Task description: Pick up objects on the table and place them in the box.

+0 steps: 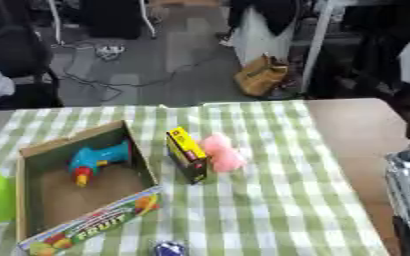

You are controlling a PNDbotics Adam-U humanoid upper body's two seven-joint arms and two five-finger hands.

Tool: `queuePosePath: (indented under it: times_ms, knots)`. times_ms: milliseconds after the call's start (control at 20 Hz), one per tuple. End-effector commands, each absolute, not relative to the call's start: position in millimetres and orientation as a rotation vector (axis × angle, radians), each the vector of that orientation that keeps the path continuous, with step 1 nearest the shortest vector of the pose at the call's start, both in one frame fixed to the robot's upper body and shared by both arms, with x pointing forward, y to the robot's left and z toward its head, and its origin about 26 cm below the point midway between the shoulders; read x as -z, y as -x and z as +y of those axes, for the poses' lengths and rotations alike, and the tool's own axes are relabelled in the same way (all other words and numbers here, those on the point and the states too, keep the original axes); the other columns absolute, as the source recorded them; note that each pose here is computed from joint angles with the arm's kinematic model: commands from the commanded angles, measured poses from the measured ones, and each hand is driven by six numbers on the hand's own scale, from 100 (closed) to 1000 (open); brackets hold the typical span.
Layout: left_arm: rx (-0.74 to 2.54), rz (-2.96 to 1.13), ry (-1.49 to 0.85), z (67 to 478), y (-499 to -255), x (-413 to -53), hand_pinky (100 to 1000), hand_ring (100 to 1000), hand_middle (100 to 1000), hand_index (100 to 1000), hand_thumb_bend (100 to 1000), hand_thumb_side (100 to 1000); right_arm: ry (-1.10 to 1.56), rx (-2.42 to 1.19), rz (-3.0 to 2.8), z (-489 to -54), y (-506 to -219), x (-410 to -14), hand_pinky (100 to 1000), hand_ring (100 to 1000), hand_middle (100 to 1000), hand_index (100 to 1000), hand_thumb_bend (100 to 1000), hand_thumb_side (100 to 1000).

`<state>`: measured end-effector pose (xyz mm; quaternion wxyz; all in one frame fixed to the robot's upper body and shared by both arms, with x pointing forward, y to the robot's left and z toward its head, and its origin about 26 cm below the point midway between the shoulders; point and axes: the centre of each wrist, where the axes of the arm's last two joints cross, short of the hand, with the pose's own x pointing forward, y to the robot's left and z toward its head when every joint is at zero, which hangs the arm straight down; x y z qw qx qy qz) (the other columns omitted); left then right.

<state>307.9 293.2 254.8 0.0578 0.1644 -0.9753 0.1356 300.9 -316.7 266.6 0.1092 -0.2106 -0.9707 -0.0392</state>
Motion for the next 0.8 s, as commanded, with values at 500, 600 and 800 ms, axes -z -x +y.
queuePosePath:
  times_ms: [500,600,800]
  knots:
    - [-0.34,-2.975,-0.48,292,-305,-263,882,899,900,915,100,1000,0.963,-0.682,-2.302,-294,-294,-331,827,869,853,931,100,1000]
    - [-0.34,-2.973,-0.475,291,-305,-262,881,899,900,915,100,1000,1.002,-0.772,-2.231,-287,-294,-337,835,873,861,933,100,1000]
    - [-0.338,-2.967,-0.463,289,-306,-261,881,899,900,913,100,1000,1.06,-0.955,-2.106,-275,-303,-348,833,869,862,920,100,1000]
